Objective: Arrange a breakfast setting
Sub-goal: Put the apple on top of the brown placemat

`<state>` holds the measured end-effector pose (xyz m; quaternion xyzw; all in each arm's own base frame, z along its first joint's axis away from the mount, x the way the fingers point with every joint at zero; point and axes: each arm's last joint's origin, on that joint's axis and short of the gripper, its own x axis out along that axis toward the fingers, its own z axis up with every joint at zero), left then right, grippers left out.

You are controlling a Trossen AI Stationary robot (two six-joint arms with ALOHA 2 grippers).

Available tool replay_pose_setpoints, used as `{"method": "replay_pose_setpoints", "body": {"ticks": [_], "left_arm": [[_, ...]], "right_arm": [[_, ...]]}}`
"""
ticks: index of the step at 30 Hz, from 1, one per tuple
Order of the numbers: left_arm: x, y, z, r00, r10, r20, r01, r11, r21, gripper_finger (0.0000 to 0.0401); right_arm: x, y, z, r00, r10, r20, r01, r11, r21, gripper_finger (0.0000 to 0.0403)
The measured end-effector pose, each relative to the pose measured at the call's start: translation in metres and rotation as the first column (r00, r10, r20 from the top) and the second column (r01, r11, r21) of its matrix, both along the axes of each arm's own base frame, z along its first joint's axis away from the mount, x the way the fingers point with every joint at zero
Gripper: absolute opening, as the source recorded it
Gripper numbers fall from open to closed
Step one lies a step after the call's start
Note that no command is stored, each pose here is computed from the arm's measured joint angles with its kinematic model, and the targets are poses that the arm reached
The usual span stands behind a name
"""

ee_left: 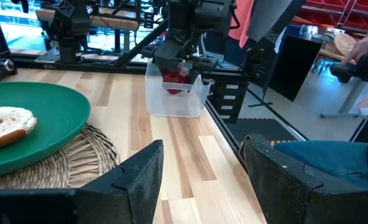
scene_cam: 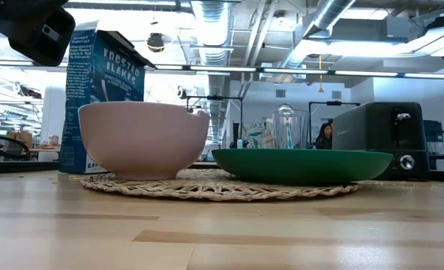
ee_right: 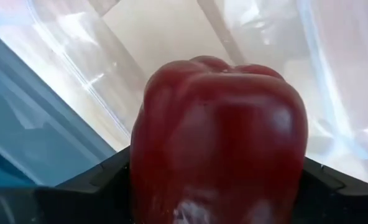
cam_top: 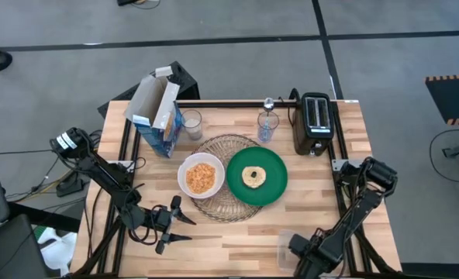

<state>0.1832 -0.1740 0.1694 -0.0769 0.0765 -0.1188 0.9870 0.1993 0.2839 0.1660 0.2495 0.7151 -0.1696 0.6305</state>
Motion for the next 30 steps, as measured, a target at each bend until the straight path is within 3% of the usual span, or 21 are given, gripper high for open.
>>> {"method": "replay_pose_setpoints", "body": {"ticks": [9,16,23,30], "left_arm": [[0.000,0.000,0.000,1.000,0.000,0.001,0.000,1.000,0.004,0.0210],[0.004,0.004,0.001,1.000,0.015,0.008,-0.015,1.000,0.011,0.0210],[0.010,0.003,0.006,1.000,0.017,0.015,-0.017,1.000,-0.007,0.0210],[0.030,-0.017,0.030,0.995,0.015,-0.098,0.001,0.987,0.161,0.0210]], "right_arm": [[0.001,0.001,0.017,1.000,0.019,-0.023,-0.020,0.999,-0.034,0.0313],[0.007,-0.001,0.045,0.999,0.038,0.033,-0.033,0.991,-0.133,0.0313],[0.029,-0.004,0.074,0.975,0.066,0.213,-0.027,0.983,-0.182,0.0313],[0.059,-0.008,0.087,0.869,0.133,0.477,-0.011,0.968,-0.249,0.0313]]}}
